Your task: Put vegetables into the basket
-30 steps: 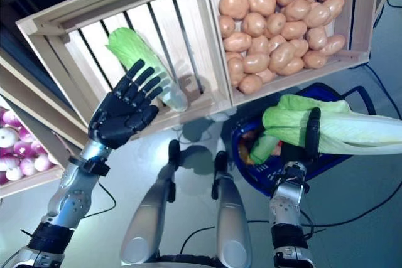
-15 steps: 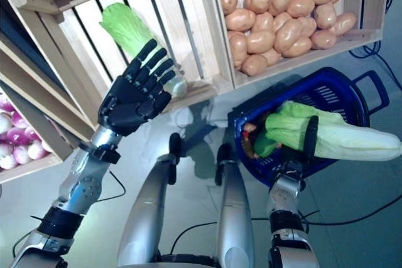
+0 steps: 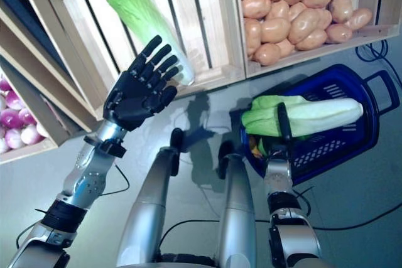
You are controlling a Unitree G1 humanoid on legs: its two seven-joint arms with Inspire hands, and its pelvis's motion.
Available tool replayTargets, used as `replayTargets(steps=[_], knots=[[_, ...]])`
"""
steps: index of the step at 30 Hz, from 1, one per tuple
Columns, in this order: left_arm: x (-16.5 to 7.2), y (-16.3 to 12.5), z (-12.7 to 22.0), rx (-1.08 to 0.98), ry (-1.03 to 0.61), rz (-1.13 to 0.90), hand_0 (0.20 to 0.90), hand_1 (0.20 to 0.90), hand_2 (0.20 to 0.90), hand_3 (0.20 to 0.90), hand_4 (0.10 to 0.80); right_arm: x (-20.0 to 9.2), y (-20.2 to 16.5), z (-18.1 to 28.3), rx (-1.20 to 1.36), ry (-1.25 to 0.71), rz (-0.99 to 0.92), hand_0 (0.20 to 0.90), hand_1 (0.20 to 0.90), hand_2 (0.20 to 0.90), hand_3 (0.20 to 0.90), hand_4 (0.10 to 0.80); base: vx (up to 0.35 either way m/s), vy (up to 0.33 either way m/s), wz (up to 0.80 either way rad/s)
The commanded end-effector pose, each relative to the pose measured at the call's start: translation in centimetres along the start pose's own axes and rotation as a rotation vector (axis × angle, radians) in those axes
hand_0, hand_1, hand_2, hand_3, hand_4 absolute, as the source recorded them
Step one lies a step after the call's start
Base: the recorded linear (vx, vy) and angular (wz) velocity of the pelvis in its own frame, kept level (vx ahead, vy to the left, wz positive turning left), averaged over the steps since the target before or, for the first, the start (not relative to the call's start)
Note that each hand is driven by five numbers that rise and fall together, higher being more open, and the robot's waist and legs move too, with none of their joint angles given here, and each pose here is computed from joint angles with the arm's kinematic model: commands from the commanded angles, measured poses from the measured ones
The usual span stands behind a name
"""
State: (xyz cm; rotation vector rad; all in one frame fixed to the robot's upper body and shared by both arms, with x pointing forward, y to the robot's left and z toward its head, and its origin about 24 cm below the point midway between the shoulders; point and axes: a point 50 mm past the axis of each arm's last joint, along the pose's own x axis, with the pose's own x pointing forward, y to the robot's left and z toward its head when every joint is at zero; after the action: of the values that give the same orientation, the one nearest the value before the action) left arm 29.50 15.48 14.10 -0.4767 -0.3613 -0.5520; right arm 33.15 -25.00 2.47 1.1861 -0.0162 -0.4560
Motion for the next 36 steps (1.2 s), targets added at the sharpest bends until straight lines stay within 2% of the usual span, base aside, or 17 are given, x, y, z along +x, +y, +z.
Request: replayTargets(steps=[1, 11, 22, 30, 36], knots=[[1.9, -2.8, 2.8, -0.003, -0.171, -0.134, 0.9, 0.9, 0.9, 0.9, 0.8, 1.1, 0.5, 4.7, -0.143, -0.077, -0.099, 0.3, 0.3, 0.3, 0.3, 0.4, 0.005, 0.006, 0.14], [1.9, -2.6, 2.1, 0.0, -0.135, -0.114, 0.9, 0.9, 0.9, 0.9, 0.8, 1.2, -1.6, 3.7, -0.221, 0.1, -0.232, 0.3, 0.3, 0.3, 0.3, 0.4, 0.017, -0.017, 0.01], [1.1, -2.0, 2.4, 0.011, -0.129, -0.101, 0.9, 0.9, 0.9, 0.9, 0.8, 0.3, -4.1, 5.3, -0.138, 0.011, -0.25, 0.3, 0.3, 0.3, 0.3, 0.4, 0.02, -0.018, 0.01], [0.2, -1.3, 2.9, 0.029, -0.12, -0.096, 0.9, 0.9, 0.9, 0.9, 0.8, -1.0, -6.2, 8.4, -0.13, -0.109, -0.284, 0.3, 0.3, 0.3, 0.3, 0.4, 0.018, -0.035, -0.03], [-0.1, -1.0, 3.3, 0.048, -0.113, -0.098, 0.9, 0.9, 0.9, 0.9, 0.8, -1.4, -6.6, 9.2, -0.111, -0.151, -0.31, 0.3, 0.3, 0.3, 0.3, 0.4, 0.006, -0.02, -0.01]])
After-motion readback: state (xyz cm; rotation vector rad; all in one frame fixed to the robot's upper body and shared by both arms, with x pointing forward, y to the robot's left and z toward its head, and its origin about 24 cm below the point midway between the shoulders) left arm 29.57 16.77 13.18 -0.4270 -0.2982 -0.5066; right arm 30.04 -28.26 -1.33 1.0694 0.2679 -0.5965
